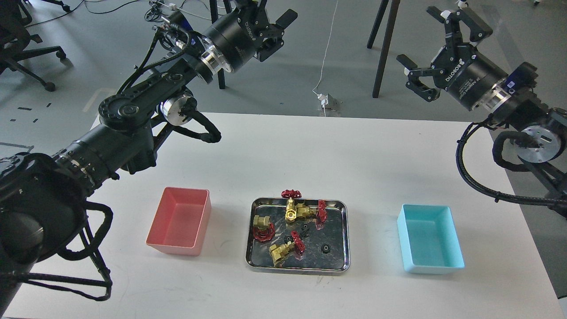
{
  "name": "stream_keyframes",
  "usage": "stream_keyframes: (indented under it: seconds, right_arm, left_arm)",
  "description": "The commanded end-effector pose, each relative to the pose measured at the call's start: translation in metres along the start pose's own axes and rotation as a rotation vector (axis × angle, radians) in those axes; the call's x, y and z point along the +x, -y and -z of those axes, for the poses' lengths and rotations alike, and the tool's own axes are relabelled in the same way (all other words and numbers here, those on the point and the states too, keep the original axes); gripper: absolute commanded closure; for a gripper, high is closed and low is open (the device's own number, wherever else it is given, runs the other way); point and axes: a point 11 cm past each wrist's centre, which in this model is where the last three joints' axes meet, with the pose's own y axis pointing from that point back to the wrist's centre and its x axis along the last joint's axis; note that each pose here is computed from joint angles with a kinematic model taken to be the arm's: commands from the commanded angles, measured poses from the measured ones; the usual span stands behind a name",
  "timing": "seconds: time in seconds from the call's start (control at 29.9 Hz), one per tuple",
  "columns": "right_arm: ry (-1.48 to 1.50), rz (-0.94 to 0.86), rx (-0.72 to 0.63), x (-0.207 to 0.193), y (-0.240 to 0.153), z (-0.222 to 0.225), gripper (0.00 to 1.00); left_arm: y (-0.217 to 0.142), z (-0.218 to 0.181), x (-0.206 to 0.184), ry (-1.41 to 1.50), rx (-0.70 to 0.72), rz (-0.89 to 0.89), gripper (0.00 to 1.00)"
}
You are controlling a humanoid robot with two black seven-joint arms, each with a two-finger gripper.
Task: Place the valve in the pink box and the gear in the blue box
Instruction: 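Move the left gripper over the metal tray toward a brass valve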
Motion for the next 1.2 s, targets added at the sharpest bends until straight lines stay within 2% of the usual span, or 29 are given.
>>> stream_keyframes:
  seconds: [0.0,0.13,0.27,0.33,0.43,0.53,0.6,0.74,0.87,0.94,1.04,1.17]
  right_arm:
    - [0.048,-0.063,0.036,0.016,-0.018,-0.006,0.00]
    - [0.083,-0.097,0.104,0.024,-0.024,0.003,0.00]
    - [0.128,-0.119,0.195,0.030,-0.024,0.024,0.00]
    - [0.183,-0.132,0.237,0.032,-0.025,0.030,0.00]
    - [0.234,-0.153,0.270,0.038,-0.027,0.034,0.00]
    - [0.236,-0.161,0.268,0.040,-0.027,0.034,0.00]
    - [0.236,-0.160,0.263,0.040,-0.027,0.033,0.00]
    - [0.234,-0.164,0.264,0.042,-0.028,0.034,0.00]
    - [0.237,-0.186,0.256,0.047,-0.032,0.028,0.00]
    - [0.236,-0.195,0.257,0.050,-0.033,0.029,0.00]
    - [0.229,-0.255,0.262,0.052,-0.025,0.034,0.00]
    - [0.227,-0.321,0.238,0.032,0.030,0.059,0.00]
  left_arm:
    - [-0.008,0.006,0.003,-0.015,0.012,0.005,0.00]
    - [-0.016,-0.001,0.019,-0.021,-0.001,-0.039,0.00]
    - [-0.032,-0.010,0.042,-0.166,-0.111,-0.161,0.00]
    - [-0.030,-0.022,0.032,-0.240,-0.193,-0.144,0.00]
    - [-0.014,-0.073,-0.002,-0.294,-0.363,-0.017,0.00]
    - [-0.008,-0.119,-0.037,-0.154,-0.396,0.156,0.00]
    - [-0.004,-0.131,-0.062,-0.001,-0.297,0.293,0.00]
    - [-0.005,-0.090,-0.073,0.477,0.104,0.371,0.00]
    - [-0.058,-0.046,-0.058,0.994,0.479,0.635,0.01]
    - [-0.091,-0.029,-0.043,1.193,0.618,0.784,0.01]
    - [-0.134,0.005,-0.037,1.337,0.719,0.992,0.01]
    - [-0.164,0.055,-0.052,1.366,0.724,1.176,0.01]
